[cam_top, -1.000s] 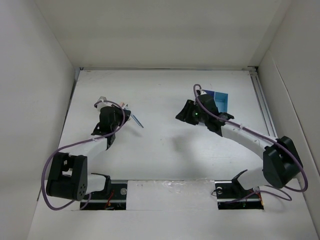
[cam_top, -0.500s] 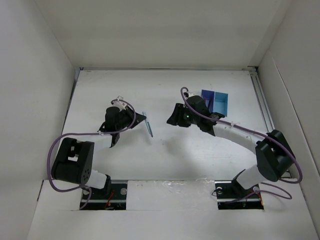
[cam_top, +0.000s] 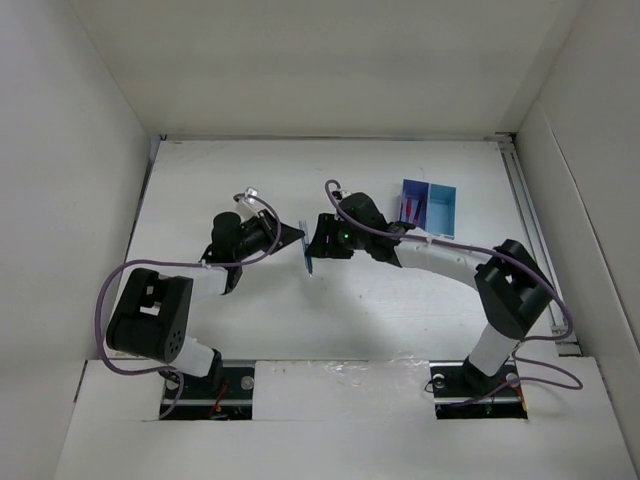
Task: Sort the stationery into containers
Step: Pick up the pen from the center of the board, then place the pen in the storage box.
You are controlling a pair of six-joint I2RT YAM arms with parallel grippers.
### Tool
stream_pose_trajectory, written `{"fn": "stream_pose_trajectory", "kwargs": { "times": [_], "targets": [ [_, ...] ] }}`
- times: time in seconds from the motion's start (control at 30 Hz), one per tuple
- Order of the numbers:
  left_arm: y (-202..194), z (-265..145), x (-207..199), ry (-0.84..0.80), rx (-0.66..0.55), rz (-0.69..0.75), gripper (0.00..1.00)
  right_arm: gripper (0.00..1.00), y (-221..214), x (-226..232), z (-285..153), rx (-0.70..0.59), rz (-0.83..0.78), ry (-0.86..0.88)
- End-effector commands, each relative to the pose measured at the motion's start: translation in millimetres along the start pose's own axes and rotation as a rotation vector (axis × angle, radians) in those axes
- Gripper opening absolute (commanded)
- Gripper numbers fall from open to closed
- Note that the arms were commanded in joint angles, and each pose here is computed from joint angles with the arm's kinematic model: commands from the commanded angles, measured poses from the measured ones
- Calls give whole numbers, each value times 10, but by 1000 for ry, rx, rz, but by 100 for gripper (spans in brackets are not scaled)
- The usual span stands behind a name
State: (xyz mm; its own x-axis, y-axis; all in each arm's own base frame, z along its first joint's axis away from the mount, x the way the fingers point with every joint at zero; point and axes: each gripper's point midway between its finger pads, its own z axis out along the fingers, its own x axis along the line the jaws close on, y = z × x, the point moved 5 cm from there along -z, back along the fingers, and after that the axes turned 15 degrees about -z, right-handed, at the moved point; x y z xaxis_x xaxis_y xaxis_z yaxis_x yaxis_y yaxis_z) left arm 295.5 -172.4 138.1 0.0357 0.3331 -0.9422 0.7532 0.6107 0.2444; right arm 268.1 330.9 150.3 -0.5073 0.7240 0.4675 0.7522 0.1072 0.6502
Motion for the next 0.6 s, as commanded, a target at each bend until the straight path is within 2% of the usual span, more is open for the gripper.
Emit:
{"fn": "stream_pose_trajectory", "kwargs": {
  "times": [0.0, 0.17, 0.47, 0.57],
  "targets": [
    [-30, 8, -140, -101, 44, 41, 0, 54, 322, 253, -2, -89, -21, 81],
    [-39, 14, -155, -122, 57, 53, 0, 52, 273, 253, 117, -65, -11, 77],
    [-82, -44, -175, -127, 67, 54, 0, 33, 317, 226, 261, -65, 20, 54],
    [-85, -67, -205, -127, 67, 54, 0, 13, 323, 220, 263, -69, 29, 47]
  ]
}}
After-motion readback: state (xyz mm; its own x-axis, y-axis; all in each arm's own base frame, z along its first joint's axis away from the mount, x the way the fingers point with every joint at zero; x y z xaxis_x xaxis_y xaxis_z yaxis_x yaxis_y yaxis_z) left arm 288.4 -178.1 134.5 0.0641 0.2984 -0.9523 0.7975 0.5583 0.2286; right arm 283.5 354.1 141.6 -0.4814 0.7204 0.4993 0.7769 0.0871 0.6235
